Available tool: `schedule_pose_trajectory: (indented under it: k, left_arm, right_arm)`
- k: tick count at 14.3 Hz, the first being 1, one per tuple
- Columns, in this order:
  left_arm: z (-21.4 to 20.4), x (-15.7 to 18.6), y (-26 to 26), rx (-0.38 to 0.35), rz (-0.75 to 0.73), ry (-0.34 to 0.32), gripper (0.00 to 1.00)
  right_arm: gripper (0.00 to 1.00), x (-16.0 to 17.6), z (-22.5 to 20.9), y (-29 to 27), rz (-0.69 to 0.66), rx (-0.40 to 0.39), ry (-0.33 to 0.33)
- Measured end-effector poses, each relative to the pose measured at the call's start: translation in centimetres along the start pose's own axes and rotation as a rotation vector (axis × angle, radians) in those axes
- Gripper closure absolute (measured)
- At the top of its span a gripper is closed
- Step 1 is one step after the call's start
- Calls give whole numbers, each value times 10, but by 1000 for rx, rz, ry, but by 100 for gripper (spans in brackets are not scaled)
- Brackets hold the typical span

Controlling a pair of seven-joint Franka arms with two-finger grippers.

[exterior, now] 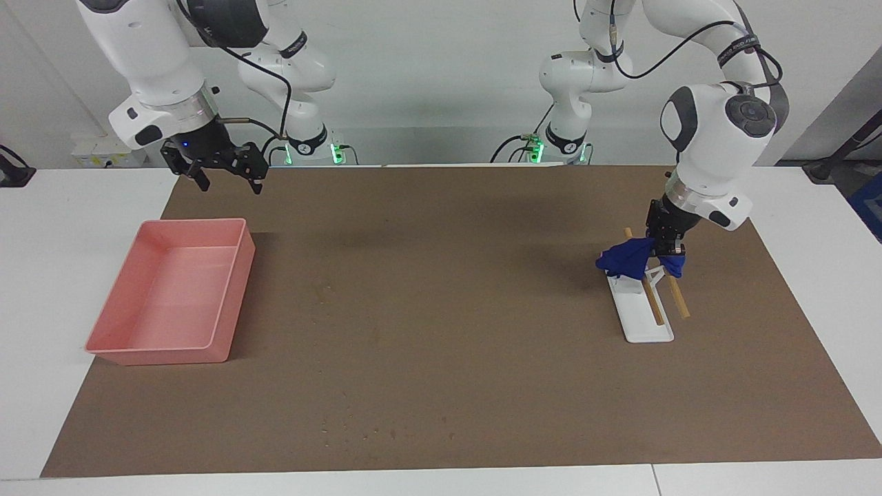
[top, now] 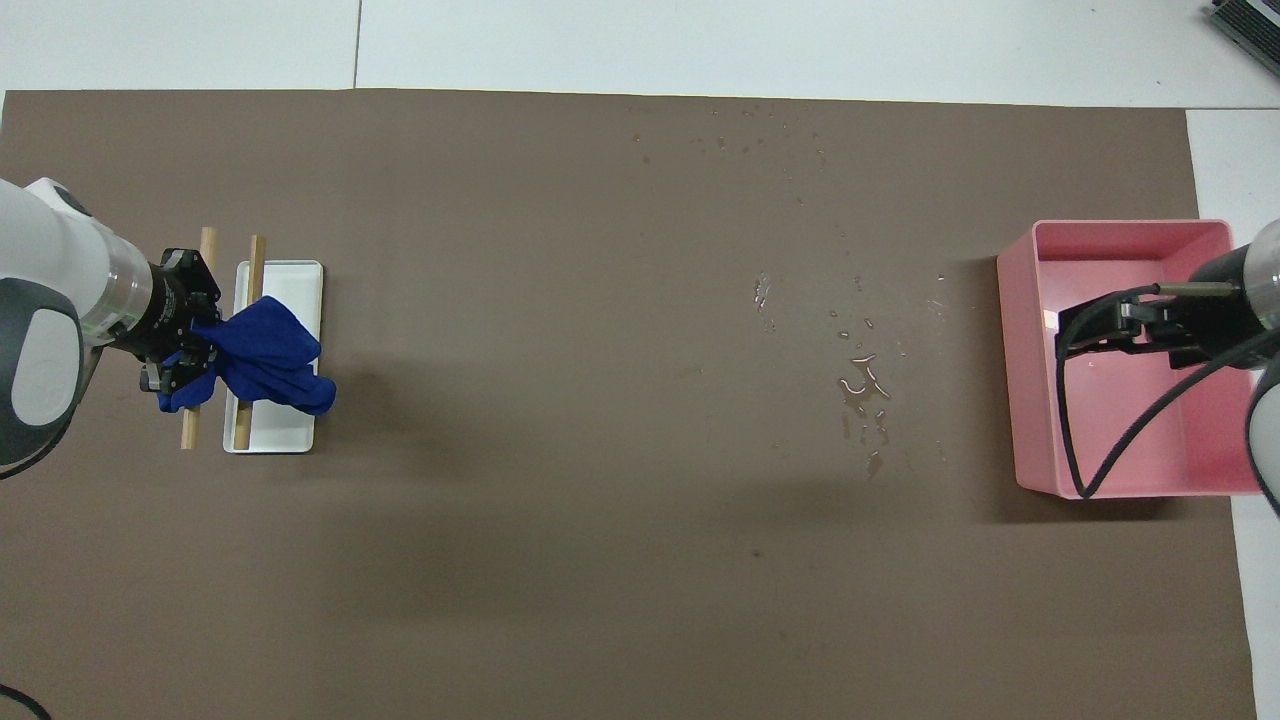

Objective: Wipe water with towel using both arms
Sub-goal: 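Lift the towel with the left gripper while the right gripper approaches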

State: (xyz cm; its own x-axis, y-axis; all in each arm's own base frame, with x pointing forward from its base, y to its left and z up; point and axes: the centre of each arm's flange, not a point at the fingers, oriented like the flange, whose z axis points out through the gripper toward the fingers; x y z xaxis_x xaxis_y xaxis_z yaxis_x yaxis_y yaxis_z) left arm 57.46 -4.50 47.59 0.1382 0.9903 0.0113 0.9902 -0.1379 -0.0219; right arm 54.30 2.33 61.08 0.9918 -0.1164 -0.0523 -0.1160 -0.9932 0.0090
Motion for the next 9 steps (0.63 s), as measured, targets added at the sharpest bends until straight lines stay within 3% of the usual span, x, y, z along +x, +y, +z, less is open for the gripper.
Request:
schedule_pose_trajectory:
  k: [6,9]
  left_arm:
    - [-61,-46,7,-12,23,-65,81]
    - [-80,-79,9,-40,-17,-121,81]
  right_arm:
    - [0,-3,-2,-28,179,85,-5]
    - [0,-6,-6,-58,336,150,-5]
